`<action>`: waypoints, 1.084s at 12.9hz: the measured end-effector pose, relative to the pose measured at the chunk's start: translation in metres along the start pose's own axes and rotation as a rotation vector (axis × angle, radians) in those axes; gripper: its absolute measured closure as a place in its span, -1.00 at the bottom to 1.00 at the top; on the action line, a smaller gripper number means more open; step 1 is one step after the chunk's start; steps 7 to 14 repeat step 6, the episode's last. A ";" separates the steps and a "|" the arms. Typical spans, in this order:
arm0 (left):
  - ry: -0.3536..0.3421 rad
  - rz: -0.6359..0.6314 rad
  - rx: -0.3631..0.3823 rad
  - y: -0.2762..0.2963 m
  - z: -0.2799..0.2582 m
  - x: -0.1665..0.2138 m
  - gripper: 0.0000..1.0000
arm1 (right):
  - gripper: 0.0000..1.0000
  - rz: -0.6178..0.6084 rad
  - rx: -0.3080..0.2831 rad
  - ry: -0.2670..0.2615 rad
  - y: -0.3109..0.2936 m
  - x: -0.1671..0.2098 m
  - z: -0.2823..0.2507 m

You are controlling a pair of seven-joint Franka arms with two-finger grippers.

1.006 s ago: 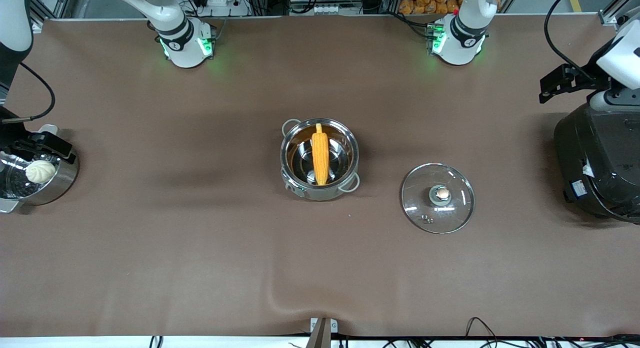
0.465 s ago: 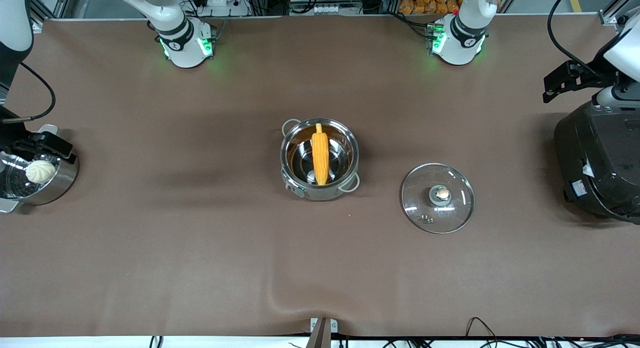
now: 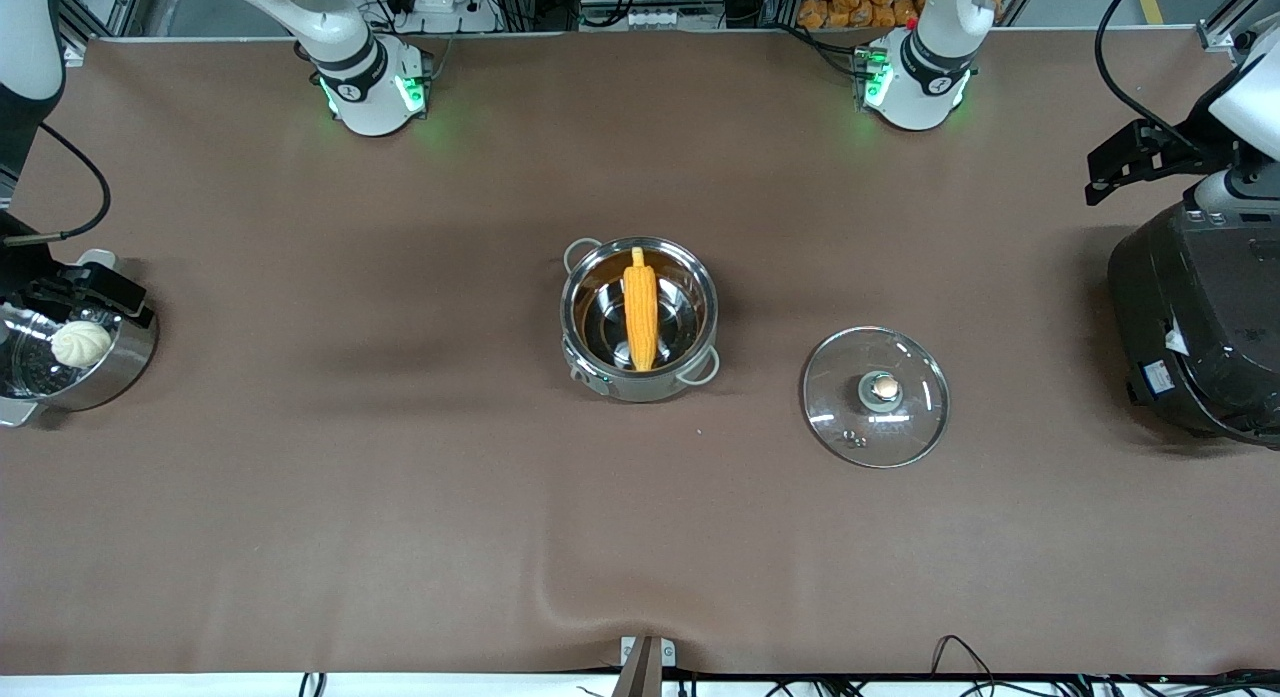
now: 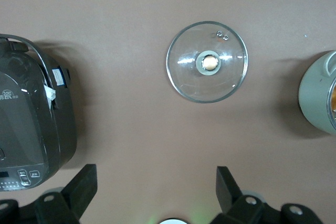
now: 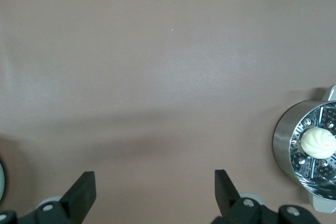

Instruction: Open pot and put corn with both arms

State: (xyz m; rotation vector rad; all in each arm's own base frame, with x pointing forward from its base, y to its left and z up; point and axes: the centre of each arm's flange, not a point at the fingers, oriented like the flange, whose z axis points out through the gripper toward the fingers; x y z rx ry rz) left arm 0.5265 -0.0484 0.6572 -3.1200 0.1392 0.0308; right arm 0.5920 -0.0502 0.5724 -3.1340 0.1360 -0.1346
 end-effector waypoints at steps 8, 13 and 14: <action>0.000 0.002 0.000 0.001 0.000 0.000 -1.00 | -1.00 0.000 0.006 0.000 -0.001 0.000 -0.001; 0.000 0.002 0.000 0.001 0.000 0.000 -1.00 | -1.00 0.000 0.006 0.000 -0.001 0.000 -0.001; 0.000 0.002 0.000 0.001 0.000 0.000 -1.00 | -1.00 0.000 0.006 0.000 -0.001 0.000 -0.001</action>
